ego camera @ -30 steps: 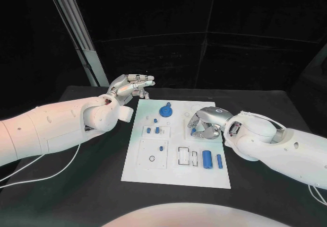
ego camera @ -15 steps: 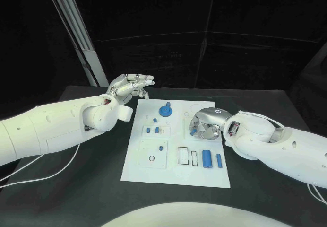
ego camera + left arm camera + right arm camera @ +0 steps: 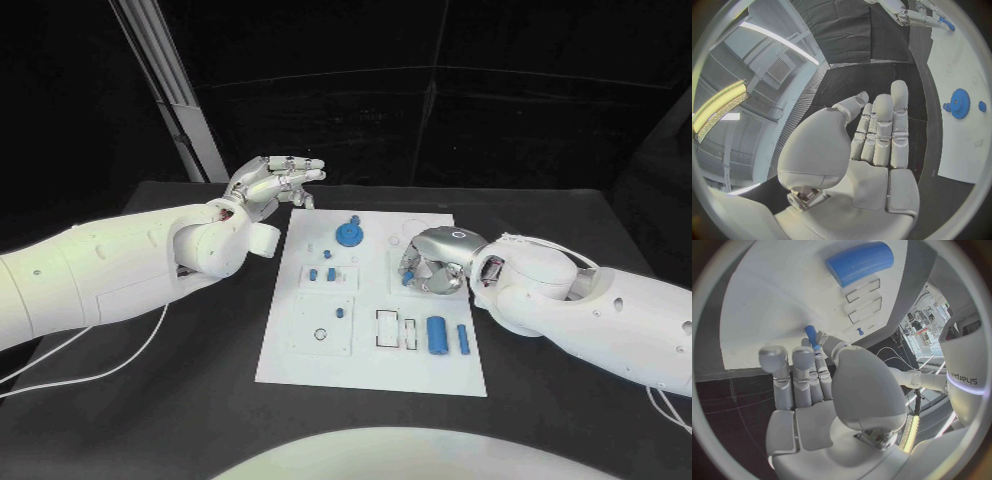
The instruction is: Assemble the parts on the task board
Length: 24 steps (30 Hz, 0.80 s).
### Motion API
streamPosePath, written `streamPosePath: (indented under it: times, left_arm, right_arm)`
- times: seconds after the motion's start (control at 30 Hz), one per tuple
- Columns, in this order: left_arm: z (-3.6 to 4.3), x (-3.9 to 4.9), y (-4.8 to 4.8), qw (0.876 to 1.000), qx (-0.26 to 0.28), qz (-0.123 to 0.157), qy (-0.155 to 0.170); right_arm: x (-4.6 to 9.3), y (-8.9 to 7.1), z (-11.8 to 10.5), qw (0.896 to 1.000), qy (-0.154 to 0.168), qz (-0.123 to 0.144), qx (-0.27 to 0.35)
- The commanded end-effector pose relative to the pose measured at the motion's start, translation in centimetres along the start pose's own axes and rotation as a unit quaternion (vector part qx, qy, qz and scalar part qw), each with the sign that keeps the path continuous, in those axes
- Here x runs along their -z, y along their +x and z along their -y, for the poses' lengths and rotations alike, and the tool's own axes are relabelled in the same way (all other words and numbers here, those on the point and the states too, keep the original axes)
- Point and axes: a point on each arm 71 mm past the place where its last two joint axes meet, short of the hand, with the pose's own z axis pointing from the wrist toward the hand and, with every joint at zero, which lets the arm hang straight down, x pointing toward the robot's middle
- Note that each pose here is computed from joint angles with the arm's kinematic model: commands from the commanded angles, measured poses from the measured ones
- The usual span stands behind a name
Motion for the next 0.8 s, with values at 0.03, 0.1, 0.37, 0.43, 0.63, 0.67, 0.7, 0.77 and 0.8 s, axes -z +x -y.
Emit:
streamPosePath:
  times: [0.03,0.1,0.37,0.43,0.63,0.67,0.7,0.77,0.8]
  left_arm:
    - [0.11,-0.02,0.09,1.000,0.004,-0.005,0.002]
    - [0.12,-0.02,0.07,1.000,0.004,-0.005,0.002]
    - [0.12,0.01,0.00,1.000,0.003,-0.004,0.002]
    - [0.12,0.01,-0.02,1.000,0.003,-0.003,0.002]
    - [0.09,0.04,-0.06,1.000,0.003,-0.003,0.002]
    - [0.08,0.04,-0.06,1.000,0.003,-0.003,0.002]
    - [0.07,0.05,-0.07,1.000,0.003,-0.003,0.002]
    - [0.05,0.05,-0.08,1.000,0.003,-0.002,0.002]
    - [0.04,0.05,-0.08,1.000,0.003,-0.002,0.002]
  right_arm:
    - [0.0,-0.3,-0.1,1.000,0.000,0.017,0.002]
    - [0.0,-0.5,-0.1,1.000,-0.001,0.024,0.001]
    - [0.6,-1.1,-0.8,0.998,-0.016,0.057,-0.011]
    - [0.8,-1.3,-1.0,0.998,-0.020,0.064,-0.015]
    - [1.7,-2.0,-1.9,0.995,-0.034,0.082,-0.035]
    - [1.8,-2.2,-2.2,0.995,-0.038,0.085,-0.039]
    - [1.9,-2.4,-2.5,0.994,-0.043,0.088,-0.043]
    - [2.0,-2.6,-3.0,0.993,-0.052,0.092,-0.048]
    - [1.9,-2.7,-3.5,0.993,-0.059,0.093,-0.052]
